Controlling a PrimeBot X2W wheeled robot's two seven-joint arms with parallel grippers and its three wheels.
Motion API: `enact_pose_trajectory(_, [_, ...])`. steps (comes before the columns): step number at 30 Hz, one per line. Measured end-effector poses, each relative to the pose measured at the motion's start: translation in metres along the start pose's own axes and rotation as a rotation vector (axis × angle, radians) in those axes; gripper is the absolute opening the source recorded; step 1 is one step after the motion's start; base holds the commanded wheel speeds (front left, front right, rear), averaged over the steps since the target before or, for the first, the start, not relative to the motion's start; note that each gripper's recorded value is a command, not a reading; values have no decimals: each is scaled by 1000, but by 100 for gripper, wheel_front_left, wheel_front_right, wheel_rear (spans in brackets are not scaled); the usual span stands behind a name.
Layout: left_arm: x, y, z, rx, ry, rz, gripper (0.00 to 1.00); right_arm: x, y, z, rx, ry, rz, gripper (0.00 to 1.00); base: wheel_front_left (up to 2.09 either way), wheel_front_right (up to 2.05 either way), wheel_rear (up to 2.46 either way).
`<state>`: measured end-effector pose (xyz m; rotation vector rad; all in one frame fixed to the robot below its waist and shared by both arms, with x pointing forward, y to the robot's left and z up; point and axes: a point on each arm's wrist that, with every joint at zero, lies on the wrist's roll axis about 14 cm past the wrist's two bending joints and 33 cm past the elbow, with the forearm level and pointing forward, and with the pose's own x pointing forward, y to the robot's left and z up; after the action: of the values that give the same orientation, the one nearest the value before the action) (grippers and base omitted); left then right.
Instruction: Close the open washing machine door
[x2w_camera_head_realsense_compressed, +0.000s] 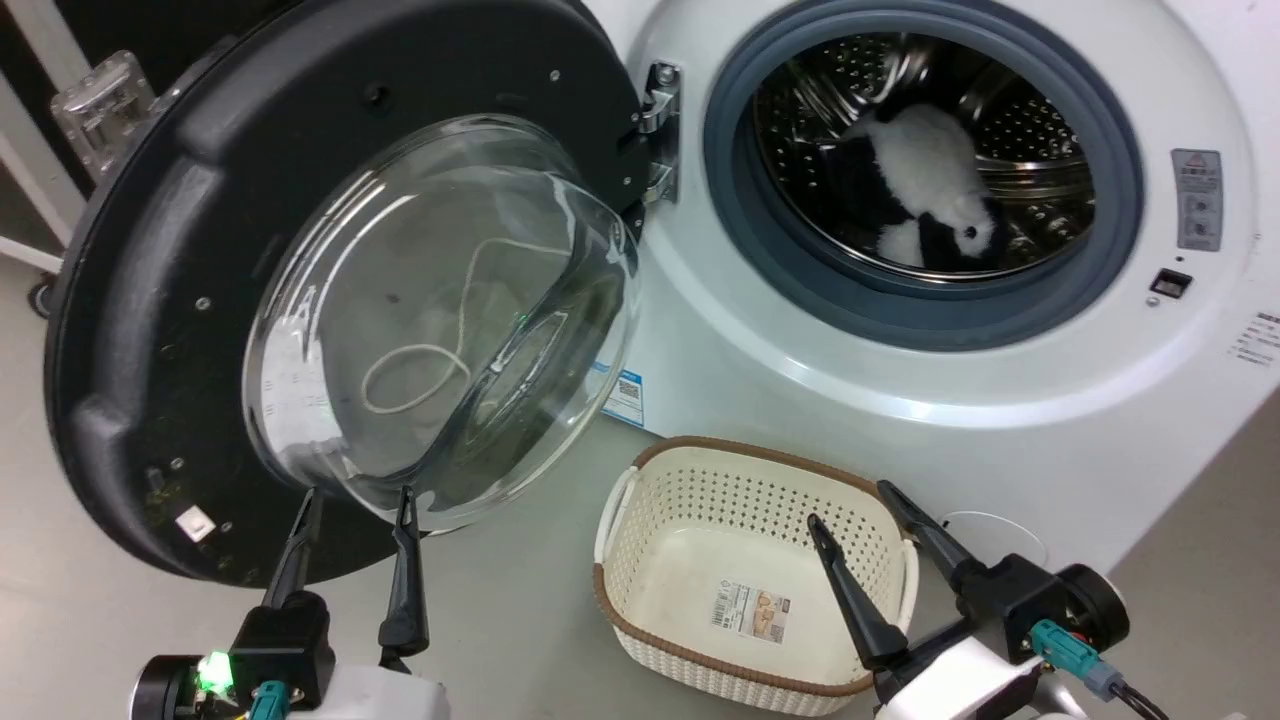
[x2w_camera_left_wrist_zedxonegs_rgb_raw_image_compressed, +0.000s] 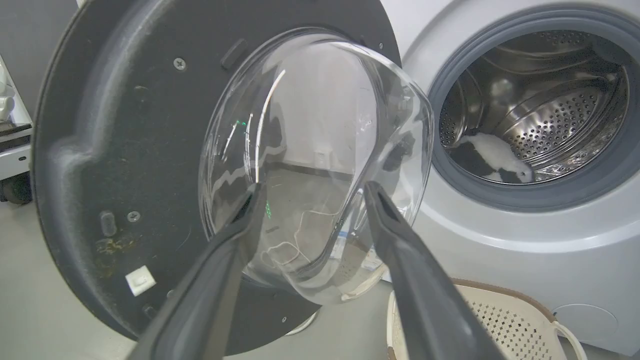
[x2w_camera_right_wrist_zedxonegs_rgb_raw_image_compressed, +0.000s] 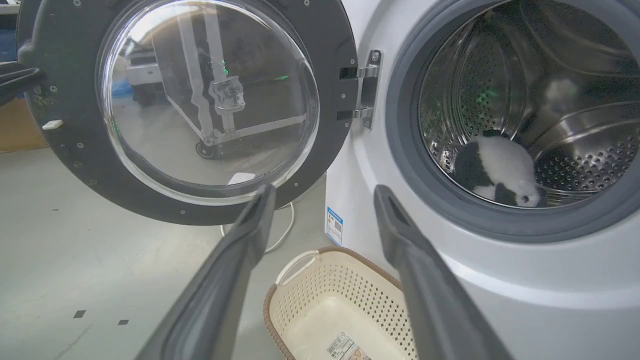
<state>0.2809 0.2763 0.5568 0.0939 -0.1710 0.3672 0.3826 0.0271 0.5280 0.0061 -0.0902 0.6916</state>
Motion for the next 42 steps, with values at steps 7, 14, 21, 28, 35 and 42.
enact_pose_trajectory(7, [-6,11,3,11,-15,32,100,6,13,-1,9,-6,43,100,0,0,0])
enact_pose_trajectory(14, [-15,22,5,23,-21,66,100,12,24,1,18,-23,81,100,0,0,0])
enact_pose_trajectory(21, [-24,38,21,17,-81,121,0,19,43,-1,30,-31,145,100,0,0,0])
enact_pose_trajectory(28, [-31,63,59,-27,-209,210,0,21,51,-1,32,-39,170,100,0,0,0])
enact_pose_trajectory(35, [-37,111,126,-119,-455,318,0,25,59,1,33,-49,195,100,0,0,0])
enact_pose_trajectory(42, [-21,184,166,-233,-538,386,0,23,64,-10,53,-30,208,100,0,0,0])
